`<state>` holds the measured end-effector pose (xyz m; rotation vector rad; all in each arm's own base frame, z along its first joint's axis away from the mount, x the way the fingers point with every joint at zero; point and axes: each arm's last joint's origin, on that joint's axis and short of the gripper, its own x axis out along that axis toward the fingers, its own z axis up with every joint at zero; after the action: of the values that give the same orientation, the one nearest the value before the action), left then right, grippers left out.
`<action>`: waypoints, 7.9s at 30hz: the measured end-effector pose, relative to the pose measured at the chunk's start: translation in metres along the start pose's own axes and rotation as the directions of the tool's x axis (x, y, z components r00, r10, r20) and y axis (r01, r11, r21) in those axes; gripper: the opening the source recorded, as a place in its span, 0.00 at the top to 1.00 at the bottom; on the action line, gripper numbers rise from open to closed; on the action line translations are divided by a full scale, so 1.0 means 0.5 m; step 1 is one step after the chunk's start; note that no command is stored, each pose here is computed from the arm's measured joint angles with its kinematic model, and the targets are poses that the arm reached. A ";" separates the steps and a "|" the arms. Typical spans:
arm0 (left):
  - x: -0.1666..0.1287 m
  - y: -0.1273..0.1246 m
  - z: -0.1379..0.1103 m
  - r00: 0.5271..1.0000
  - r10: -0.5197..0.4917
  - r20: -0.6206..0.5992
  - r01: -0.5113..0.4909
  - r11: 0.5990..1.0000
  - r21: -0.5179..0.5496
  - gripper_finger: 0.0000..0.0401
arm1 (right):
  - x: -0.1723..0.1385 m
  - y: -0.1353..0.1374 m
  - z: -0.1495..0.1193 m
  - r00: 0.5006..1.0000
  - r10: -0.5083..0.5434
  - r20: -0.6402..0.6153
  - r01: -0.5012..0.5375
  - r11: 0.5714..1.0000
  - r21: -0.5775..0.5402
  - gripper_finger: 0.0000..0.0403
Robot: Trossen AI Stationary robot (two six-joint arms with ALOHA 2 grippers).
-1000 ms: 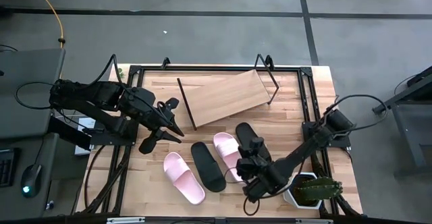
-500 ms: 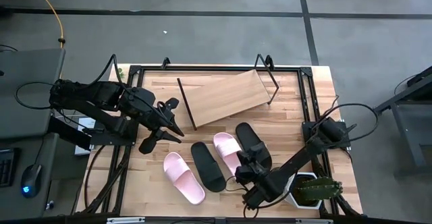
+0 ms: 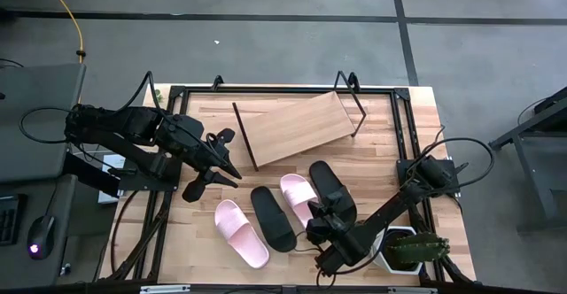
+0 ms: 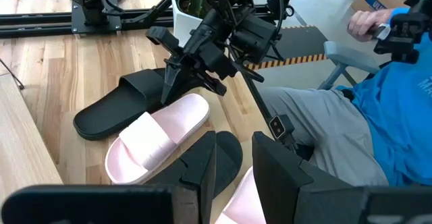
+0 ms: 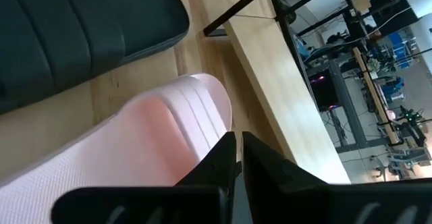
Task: Pick and place slides into the shelf
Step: Put the right pink slide on the shelf
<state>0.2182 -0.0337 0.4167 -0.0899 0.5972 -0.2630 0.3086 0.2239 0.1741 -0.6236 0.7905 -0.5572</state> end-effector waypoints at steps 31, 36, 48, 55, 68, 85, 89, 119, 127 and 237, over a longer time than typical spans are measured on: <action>0.000 0.000 0.000 1.000 0.000 0.000 0.000 1.000 0.000 0.79 | 0.087 -0.014 0.023 0.880 0.404 -0.250 -0.375 0.914 0.157 0.97; 0.000 0.000 0.000 1.000 0.000 0.000 0.000 1.000 -0.001 0.79 | 0.080 -0.010 0.023 0.880 0.411 -0.240 -0.401 0.912 0.091 0.97; 0.002 0.000 0.000 1.000 0.000 -0.003 0.000 1.000 -0.001 0.79 | 0.078 -0.009 0.025 0.892 0.393 -0.223 -0.397 0.917 0.028 0.83; 0.002 0.000 0.000 1.000 0.001 -0.003 -0.001 1.000 -0.001 0.79 | 0.078 -0.009 0.025 0.892 0.393 -0.222 -0.416 0.907 -0.066 0.67; 0.002 0.000 0.000 1.000 0.001 -0.003 -0.001 1.000 -0.001 0.79 | 0.088 -0.018 0.028 0.942 0.284 -0.181 -0.306 0.946 -0.107 0.54; 0.002 0.000 0.009 0.999 -0.003 0.044 0.003 1.000 0.007 0.79 | 0.133 -0.029 0.029 0.939 0.263 -0.221 -0.288 0.954 -0.087 0.54; 0.002 0.000 0.009 0.999 -0.003 0.043 0.003 1.000 0.007 0.79 | 0.133 -0.029 0.029 0.940 0.262 -0.220 -0.286 0.955 -0.085 0.54; 0.002 0.003 0.008 0.998 0.050 0.045 -0.050 0.999 0.004 0.79 | 0.169 -0.052 0.027 0.929 0.252 -0.272 -0.272 0.961 -0.041 0.54; 0.002 0.003 0.008 0.998 0.050 0.044 -0.050 0.999 0.004 0.79 | 0.173 -0.055 0.027 0.930 0.247 -0.272 -0.267 0.963 -0.040 0.56; 0.002 0.003 0.007 0.998 0.050 0.036 -0.051 0.999 0.003 0.79 | 0.175 -0.369 0.050 0.958 0.076 -0.278 -0.123 0.980 -0.156 1.00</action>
<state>0.2212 -0.0326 0.4188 -0.0750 0.5622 -0.2132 0.3380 0.0466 0.2740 -0.6702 1.1316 -0.4900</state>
